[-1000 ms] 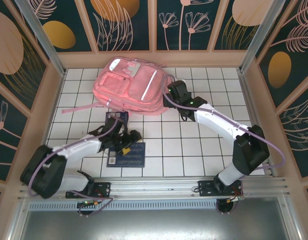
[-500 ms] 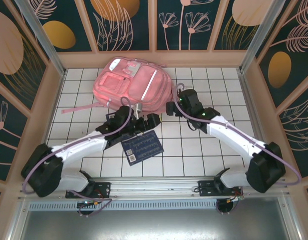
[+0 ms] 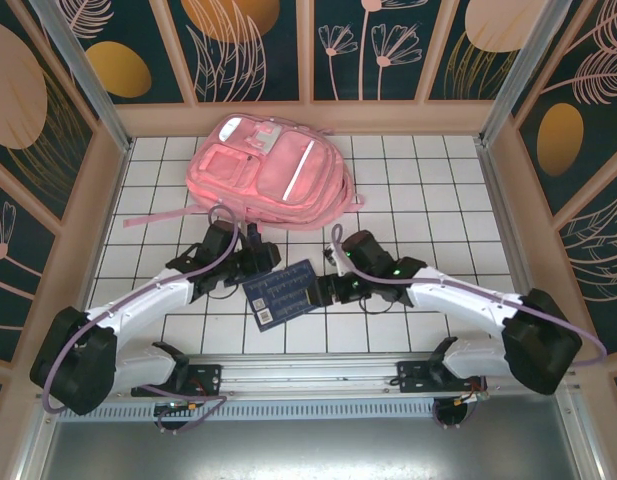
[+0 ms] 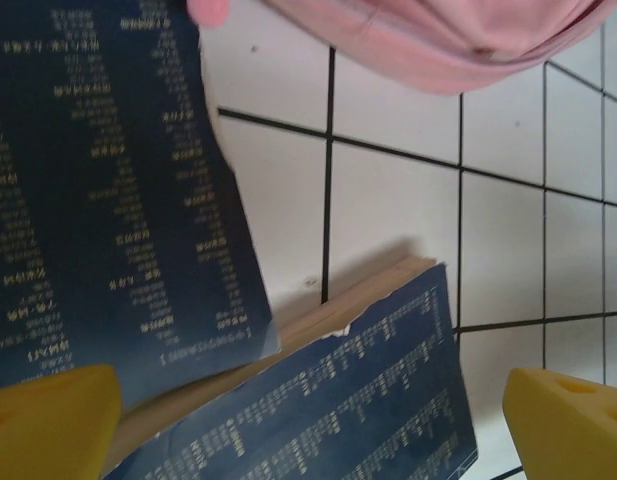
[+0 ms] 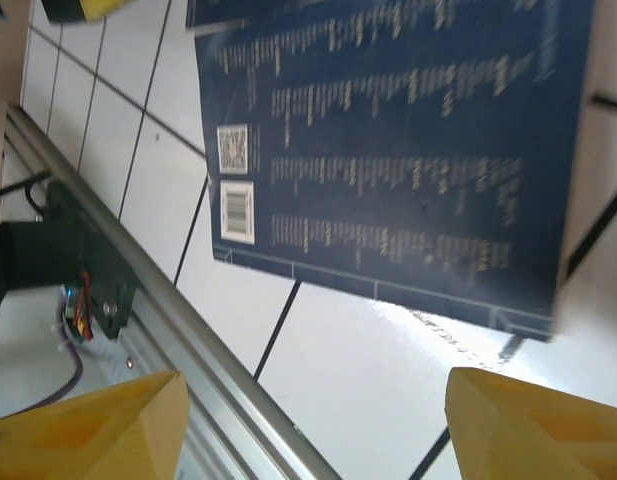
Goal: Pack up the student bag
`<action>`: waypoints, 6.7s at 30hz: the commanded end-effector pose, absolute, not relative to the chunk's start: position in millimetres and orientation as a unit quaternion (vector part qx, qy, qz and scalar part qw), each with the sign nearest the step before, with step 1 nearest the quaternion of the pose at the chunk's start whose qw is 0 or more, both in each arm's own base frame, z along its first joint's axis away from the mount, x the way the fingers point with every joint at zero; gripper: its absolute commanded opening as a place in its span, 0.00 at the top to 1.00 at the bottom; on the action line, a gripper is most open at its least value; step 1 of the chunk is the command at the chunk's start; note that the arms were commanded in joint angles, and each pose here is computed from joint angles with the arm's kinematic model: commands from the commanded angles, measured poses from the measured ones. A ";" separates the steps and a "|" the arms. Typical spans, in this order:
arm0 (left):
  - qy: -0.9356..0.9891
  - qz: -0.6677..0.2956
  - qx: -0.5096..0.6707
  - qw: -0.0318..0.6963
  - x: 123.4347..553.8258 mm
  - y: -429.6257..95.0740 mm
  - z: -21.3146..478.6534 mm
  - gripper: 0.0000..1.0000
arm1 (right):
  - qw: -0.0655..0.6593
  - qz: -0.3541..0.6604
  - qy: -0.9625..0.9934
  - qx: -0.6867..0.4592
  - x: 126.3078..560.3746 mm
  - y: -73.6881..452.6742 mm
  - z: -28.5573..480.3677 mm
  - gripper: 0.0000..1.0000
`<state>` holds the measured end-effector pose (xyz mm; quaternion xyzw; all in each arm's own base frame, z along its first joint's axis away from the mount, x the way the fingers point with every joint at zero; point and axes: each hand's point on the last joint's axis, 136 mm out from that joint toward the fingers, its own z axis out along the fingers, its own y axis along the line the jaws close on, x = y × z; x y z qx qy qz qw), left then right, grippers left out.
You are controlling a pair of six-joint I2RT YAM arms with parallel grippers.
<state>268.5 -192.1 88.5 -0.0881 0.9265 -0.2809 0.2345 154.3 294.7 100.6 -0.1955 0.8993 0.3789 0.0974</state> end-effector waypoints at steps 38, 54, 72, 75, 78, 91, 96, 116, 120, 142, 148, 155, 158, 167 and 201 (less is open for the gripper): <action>0.903 -0.416 0.031 0.108 215.1 -276.2 53.1 0.01 | 0.152 0.319 0.936 0.008 274.6 252.6 58.1 0.22; 0.924 -0.363 0.066 0.103 226.3 -306.9 43.9 0.01 | 0.090 0.349 0.930 0.074 239.7 217.9 58.9 0.21; 0.935 -0.302 0.053 0.178 274.1 -306.5 50.7 0.17 | 0.074 0.320 0.942 0.069 259.3 221.7 32.2 0.27; 0.931 -0.316 0.053 0.174 279.5 -316.3 50.4 0.36 | 0.074 0.321 0.942 0.070 261.0 221.6 31.9 0.27; 0.935 -0.312 0.046 0.163 281.1 -317.8 39.7 0.59 | 0.075 0.316 0.943 0.075 261.6 219.0 30.3 0.27; 0.942 -0.300 0.025 0.147 269.5 -296.6 19.4 0.64 | 0.062 0.333 0.937 0.082 265.7 224.9 21.0 0.33; 0.928 -0.327 0.038 0.174 272.9 -302.5 55.2 0.54 | 0.069 0.309 0.945 0.078 268.3 218.7 17.3 0.33; 0.955 -0.269 0.020 0.126 269.3 -292.3 8.0 0.66 | 0.065 0.316 0.944 0.067 267.5 227.6 20.5 0.50; 0.954 -0.277 0.020 0.117 267.1 -295.6 2.3 0.75 | 0.060 0.315 0.945 0.068 267.8 233.9 14.1 0.52; 0.949 -0.300 0.024 0.091 254.3 -299.3 -7.2 0.90 | 0.113 0.503 0.856 0.045 255.0 263.5 102.1 0.56; 0.948 -0.305 0.025 0.088 252.6 -300.3 -5.9 0.91 | 0.116 0.519 0.845 0.053 258.3 267.5 102.9 0.57; 0.945 -0.310 0.023 0.096 253.3 -300.2 3.3 0.91 | 0.108 0.461 0.879 0.056 263.9 265.4 69.8 0.62; 0.945 -0.309 0.020 0.106 255.1 -298.2 10.9 0.89 | 0.112 0.430 0.894 0.054 266.5 258.4 58.0 0.66; 0.923 -0.353 0.015 0.154 266.7 -285.8 72.8 0.58 | 0.197 0.428 0.882 -0.013 274.7 251.7 110.7 1.00; 0.589 -0.684 0.284 0.323 170.7 -284.7 348.9 0.93 | 0.340 0.600 0.645 -0.330 167.9 277.7 336.3 1.00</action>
